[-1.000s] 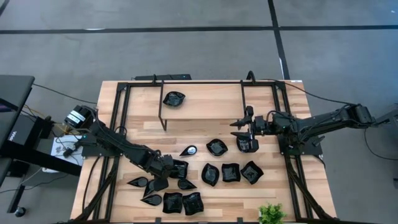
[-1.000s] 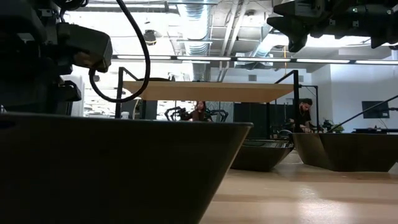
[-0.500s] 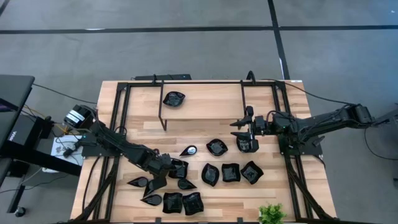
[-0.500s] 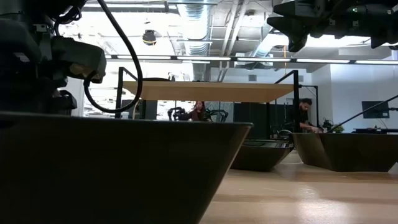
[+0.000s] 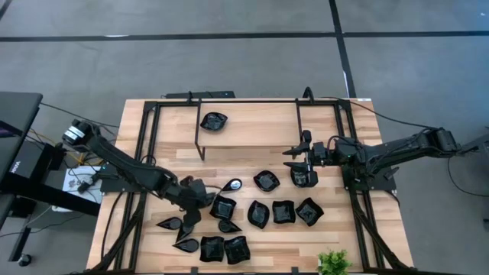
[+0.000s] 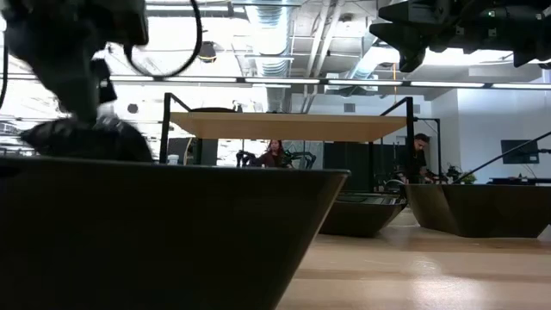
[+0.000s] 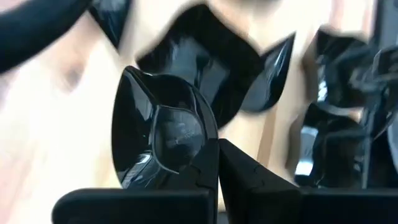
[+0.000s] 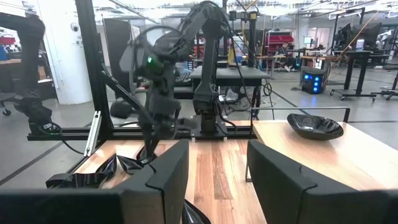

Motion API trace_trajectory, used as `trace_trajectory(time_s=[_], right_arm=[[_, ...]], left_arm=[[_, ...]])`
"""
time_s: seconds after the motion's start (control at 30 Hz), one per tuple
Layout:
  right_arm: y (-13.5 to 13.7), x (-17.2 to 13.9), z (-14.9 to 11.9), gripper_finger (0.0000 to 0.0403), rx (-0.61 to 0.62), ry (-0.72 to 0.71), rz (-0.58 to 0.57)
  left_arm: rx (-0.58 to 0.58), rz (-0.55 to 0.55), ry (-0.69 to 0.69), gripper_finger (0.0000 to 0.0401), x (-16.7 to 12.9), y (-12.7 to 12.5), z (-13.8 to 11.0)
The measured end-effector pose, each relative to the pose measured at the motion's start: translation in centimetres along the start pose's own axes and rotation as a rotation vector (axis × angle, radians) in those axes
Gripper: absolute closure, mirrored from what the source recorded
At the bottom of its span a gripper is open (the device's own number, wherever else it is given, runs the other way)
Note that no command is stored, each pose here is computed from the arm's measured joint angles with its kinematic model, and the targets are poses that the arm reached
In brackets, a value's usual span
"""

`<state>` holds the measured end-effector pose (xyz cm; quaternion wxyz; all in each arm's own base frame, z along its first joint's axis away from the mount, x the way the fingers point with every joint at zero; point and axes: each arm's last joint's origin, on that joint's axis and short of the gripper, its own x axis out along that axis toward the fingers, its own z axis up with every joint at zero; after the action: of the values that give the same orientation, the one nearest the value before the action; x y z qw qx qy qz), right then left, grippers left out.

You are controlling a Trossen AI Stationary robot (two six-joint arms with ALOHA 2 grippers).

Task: Pick & Place Mini shaped plates
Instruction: Stack the black leaf-shaped plate on top of the black leaf-shaped plate on the shelf

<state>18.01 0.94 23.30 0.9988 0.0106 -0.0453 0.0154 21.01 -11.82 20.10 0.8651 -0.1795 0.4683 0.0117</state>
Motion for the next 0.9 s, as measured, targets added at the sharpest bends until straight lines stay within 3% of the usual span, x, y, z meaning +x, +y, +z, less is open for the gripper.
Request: trace_trajectory(time_s=[0.17, 0.3, 0.47, 0.6, 0.73, 0.9], right_arm=[[0.0, 0.0, 0.0, 0.0244, 0.0, 0.0, 0.0], [0.0, 0.0, 0.0, 0.0244, 0.0, -0.001, 0.0], [0.0, 0.0, 0.0, 0.0244, 0.0, -0.002, 0.0], [0.0, 0.0, 0.0, 0.0244, 0.0, -0.001, 0.0], [0.0, 0.0, 0.0, 0.0244, 0.0, -0.001, 0.0], [0.0, 0.0, 0.0, 0.0244, 0.0, -0.001, 0.0]], left_arm=[[0.067, 0.096, -0.22, 0.0396, -3.0, 0.6, 1.0], [0.135, 0.181, -0.442, 0.0396, -5.4, 0.2, 3.1], [0.451, 0.221, -0.617, 0.0396, -7.1, -1.1, 6.6], [0.588, 0.4, -0.63, 0.0395, -8.2, 1.0, 9.3], [0.68, 0.518, -0.582, 0.0395, -8.7, 4.8, 11.7], [0.594, 0.596, -0.365, 0.0395, -8.6, 11.0, 12.2]])
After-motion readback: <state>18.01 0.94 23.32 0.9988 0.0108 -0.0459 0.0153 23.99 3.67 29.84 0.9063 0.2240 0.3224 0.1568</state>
